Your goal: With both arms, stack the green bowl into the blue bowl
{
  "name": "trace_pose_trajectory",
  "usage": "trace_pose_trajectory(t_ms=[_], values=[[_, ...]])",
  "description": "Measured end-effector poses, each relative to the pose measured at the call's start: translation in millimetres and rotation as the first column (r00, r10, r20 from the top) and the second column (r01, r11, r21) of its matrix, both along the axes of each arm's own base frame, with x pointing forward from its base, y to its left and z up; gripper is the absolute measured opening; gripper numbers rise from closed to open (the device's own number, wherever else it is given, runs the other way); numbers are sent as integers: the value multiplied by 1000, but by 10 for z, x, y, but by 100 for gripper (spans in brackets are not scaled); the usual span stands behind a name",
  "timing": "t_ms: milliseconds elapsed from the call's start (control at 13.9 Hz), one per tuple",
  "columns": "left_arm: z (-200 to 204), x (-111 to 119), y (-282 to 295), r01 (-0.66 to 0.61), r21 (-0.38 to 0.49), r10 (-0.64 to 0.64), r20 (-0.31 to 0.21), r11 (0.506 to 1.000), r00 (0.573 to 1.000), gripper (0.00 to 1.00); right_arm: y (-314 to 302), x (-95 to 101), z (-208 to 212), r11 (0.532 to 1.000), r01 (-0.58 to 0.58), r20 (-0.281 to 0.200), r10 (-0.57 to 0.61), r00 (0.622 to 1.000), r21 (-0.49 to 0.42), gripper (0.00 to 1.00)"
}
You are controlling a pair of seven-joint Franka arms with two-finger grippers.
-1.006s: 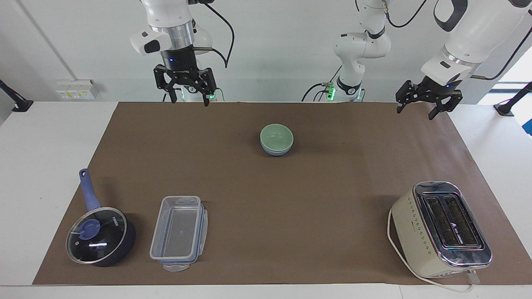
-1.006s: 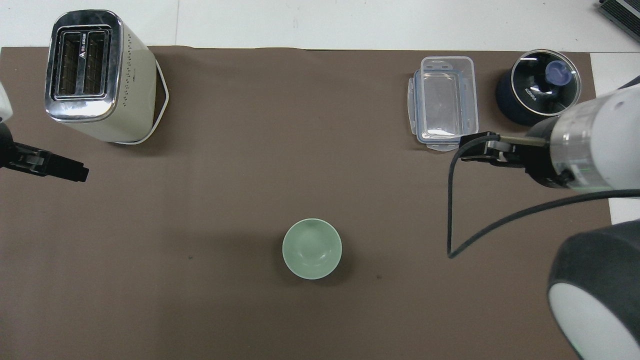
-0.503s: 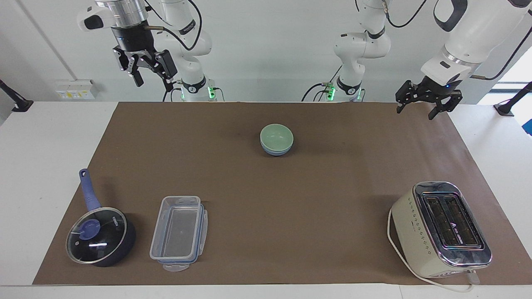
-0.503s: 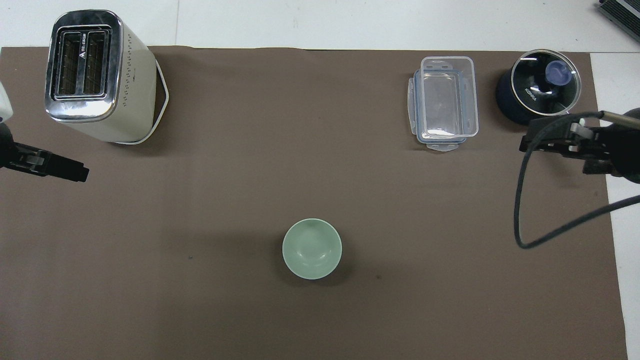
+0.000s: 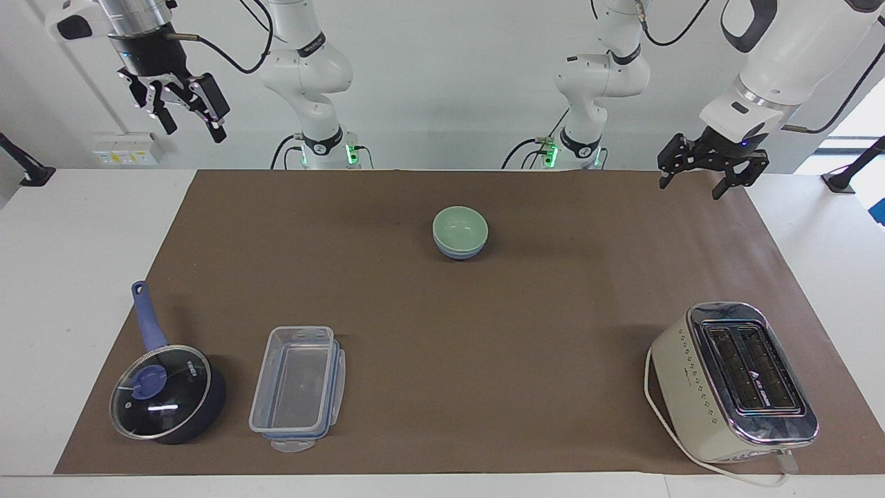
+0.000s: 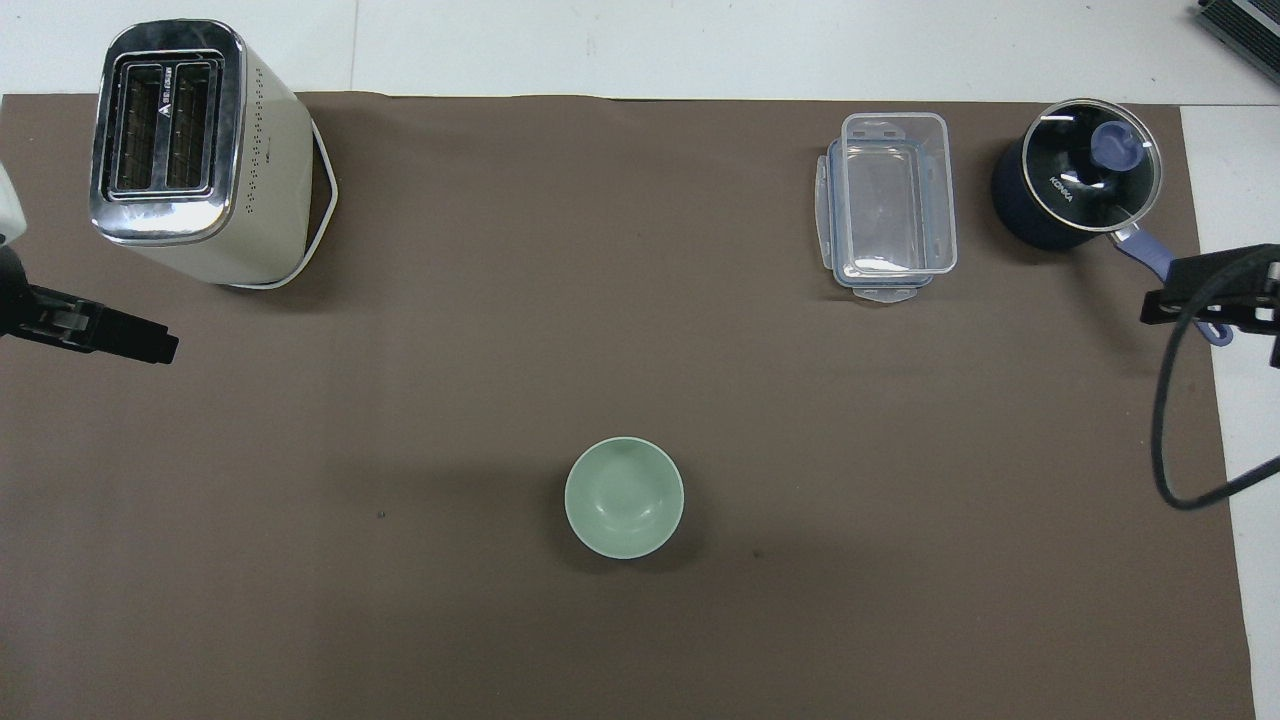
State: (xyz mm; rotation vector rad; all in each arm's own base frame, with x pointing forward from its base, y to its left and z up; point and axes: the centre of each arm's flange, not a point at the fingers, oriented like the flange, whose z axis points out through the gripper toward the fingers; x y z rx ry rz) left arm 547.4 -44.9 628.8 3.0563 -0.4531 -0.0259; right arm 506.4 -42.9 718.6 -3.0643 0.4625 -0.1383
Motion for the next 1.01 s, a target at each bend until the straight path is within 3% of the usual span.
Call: trace_pose_trajectory(t_ms=[216, 575, 790, 1006], values=[[0, 0, 0, 0, 0, 0, 0, 1000, 1000, 100, -44, 55, -280, 1000, -21, -45, 21, 999, -4, 100], [0, 0, -4, 1, 0, -1, 0, 1000, 1000, 100, -109, 163, -617, 999, -34, -80, 33, 996, -7, 100], [0, -1, -6, 1, 0, -1, 0, 1000, 1000, 100, -93, 211, -591, 986, -163, -39, 163, 986, -19, 100], [0, -1, -7, 1, 0, -1, 0, 1000, 1000, 100, -143, 207, -592, 979, -200, -40, 199, 979, -31, 100]])
